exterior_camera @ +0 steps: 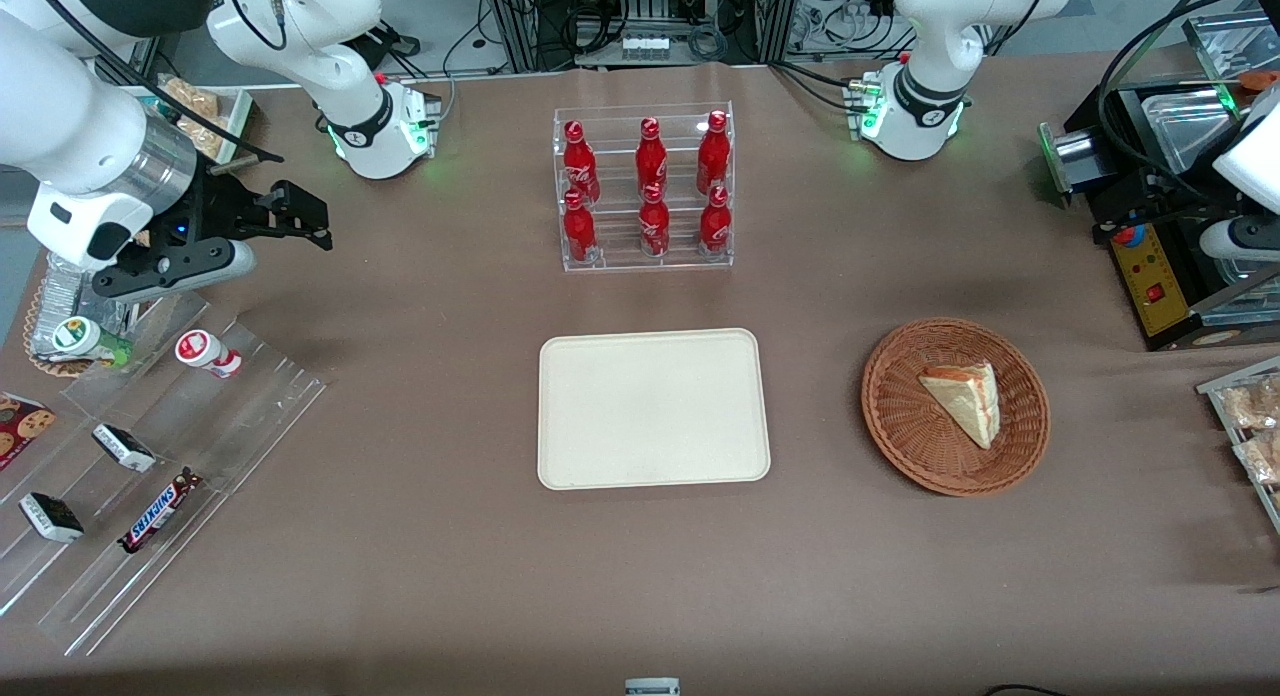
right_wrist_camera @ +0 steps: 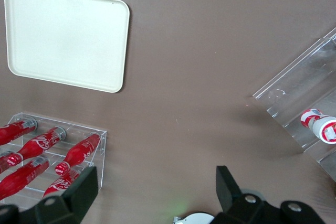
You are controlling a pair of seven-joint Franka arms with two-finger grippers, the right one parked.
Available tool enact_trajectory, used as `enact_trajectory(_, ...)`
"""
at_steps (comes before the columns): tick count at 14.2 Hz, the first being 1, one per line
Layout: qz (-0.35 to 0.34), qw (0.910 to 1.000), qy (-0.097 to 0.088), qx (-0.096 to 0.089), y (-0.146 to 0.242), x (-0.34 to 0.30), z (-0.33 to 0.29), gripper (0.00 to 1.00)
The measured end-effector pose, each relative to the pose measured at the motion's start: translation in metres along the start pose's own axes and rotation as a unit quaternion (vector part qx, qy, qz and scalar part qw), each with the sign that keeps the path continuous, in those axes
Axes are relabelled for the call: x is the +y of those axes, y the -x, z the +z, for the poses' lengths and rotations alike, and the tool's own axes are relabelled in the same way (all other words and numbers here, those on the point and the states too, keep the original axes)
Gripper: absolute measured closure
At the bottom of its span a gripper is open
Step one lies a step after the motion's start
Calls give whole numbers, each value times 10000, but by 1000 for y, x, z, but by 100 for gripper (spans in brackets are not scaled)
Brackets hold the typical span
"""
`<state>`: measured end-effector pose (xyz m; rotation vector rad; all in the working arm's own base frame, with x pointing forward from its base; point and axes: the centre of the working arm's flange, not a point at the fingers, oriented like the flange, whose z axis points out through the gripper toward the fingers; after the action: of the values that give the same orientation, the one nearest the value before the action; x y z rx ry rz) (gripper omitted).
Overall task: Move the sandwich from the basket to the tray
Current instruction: 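Move the left gripper over the wicker basket above the sandwich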
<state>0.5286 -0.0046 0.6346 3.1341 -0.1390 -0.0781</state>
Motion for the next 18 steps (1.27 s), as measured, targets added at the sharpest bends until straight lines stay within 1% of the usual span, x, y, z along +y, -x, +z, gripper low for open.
enact_trajectory(8,1,10000,0,-7,0,0,1,0)
enact_trajectory(10,0,10000,4,-63,0,0,5,0)
enact_trajectory(11,-1,9999,9,-151,-2,0,14,0)
enact_trajectory(13,-2,9990,-58,-444,-14,-3,49,0)
enact_trajectory(14,4,9984,-114,-552,-25,-4,73,0)
enact_trajectory(15,13,9981,-146,-605,-37,-6,100,0)
enact_trajectory(16,23,9980,-165,-614,-49,-7,127,0)
enact_trajectory(17,37,9983,-179,-561,-58,-8,156,0)
enact_trajectory(18,53,9987,-190,-466,-64,-8,186,0)
